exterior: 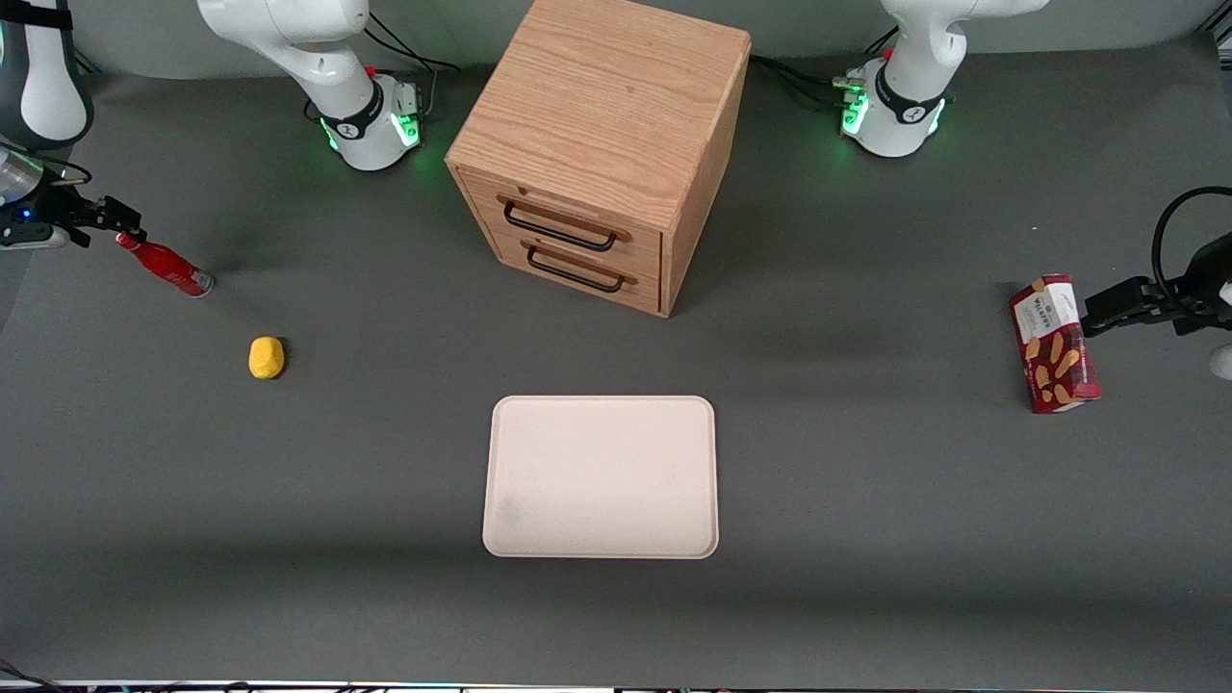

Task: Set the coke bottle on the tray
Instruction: 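Lower the right gripper onto the red Coca-Cola bottle and close it, then lift the held bottle and carry it toward the white tray, then lower the bottle onto the white tray's edge and open the right gripper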

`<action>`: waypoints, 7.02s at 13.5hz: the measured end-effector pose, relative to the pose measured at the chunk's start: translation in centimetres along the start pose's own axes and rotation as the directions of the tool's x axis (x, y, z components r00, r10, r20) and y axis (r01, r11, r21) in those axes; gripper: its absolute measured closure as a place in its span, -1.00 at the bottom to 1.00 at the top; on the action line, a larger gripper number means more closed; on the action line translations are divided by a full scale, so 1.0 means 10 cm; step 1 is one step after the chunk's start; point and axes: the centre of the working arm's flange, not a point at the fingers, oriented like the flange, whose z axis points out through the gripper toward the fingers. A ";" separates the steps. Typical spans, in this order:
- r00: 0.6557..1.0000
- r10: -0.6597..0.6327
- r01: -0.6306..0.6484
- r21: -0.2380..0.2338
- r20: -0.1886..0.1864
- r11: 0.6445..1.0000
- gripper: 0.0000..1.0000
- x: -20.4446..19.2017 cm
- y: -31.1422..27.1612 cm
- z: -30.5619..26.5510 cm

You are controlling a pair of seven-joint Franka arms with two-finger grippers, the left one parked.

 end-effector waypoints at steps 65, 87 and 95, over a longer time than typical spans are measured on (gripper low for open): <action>0.985 0.161 -0.166 0.077 0.066 0.983 0.38 3.02 -5.77 -2.86; 0.984 0.177 -0.176 0.036 -0.020 0.984 0.38 3.85 -6.38 -0.74; 0.981 0.192 -0.192 0.005 0.003 0.981 0.38 3.87 -6.30 -0.37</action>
